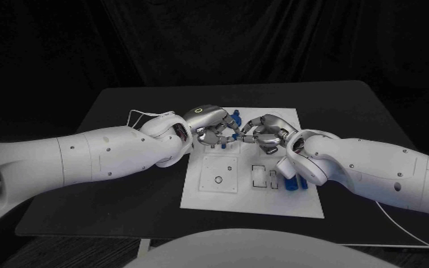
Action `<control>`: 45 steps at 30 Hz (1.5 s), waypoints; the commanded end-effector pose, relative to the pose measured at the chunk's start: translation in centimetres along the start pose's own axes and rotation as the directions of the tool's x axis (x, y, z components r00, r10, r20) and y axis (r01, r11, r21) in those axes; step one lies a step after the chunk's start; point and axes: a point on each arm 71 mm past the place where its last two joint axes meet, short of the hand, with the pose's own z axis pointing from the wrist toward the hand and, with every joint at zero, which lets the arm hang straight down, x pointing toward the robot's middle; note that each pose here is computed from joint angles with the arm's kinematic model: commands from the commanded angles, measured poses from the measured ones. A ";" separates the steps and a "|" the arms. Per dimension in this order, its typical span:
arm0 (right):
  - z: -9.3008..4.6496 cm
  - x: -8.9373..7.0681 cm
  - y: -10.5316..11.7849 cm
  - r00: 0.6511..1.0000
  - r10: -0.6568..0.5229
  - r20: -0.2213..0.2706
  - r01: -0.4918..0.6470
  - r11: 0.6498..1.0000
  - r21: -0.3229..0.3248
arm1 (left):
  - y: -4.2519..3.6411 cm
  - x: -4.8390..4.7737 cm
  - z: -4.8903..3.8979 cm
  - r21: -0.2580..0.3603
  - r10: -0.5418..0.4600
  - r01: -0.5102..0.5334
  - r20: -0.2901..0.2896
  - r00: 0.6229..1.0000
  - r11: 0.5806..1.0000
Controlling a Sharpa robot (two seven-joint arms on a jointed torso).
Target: Assemble the parts on the task board
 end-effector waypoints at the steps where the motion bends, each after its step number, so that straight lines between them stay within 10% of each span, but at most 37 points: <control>1: 0.0 -0.3 0.2 0.999 0.028 0.032 -0.028 1.000 -0.013 | -0.09 0.06 0.01 0.008 -0.004 0.004 -0.002 1.000 1.000; 26: -0.3 -0.4 0.0 0.999 0.028 0.022 -0.027 1.000 -0.016 | 2.17 -0.52 -1.15 -0.049 -0.094 0.094 0.001 0.996 0.994; 34: -0.5 0.0 0.4 0.998 -0.061 -0.011 0.060 0.996 -0.068 | 3.57 -0.25 -1.59 -0.069 -0.378 0.374 -0.078 0.922 0.925; 45: -0.5 0.5 0.9 0.992 -0.120 -0.045 0.114 0.988 -0.108 | 3.98 0.09 -1.60 -0.075 -0.492 0.486 -0.164 0.855 0.871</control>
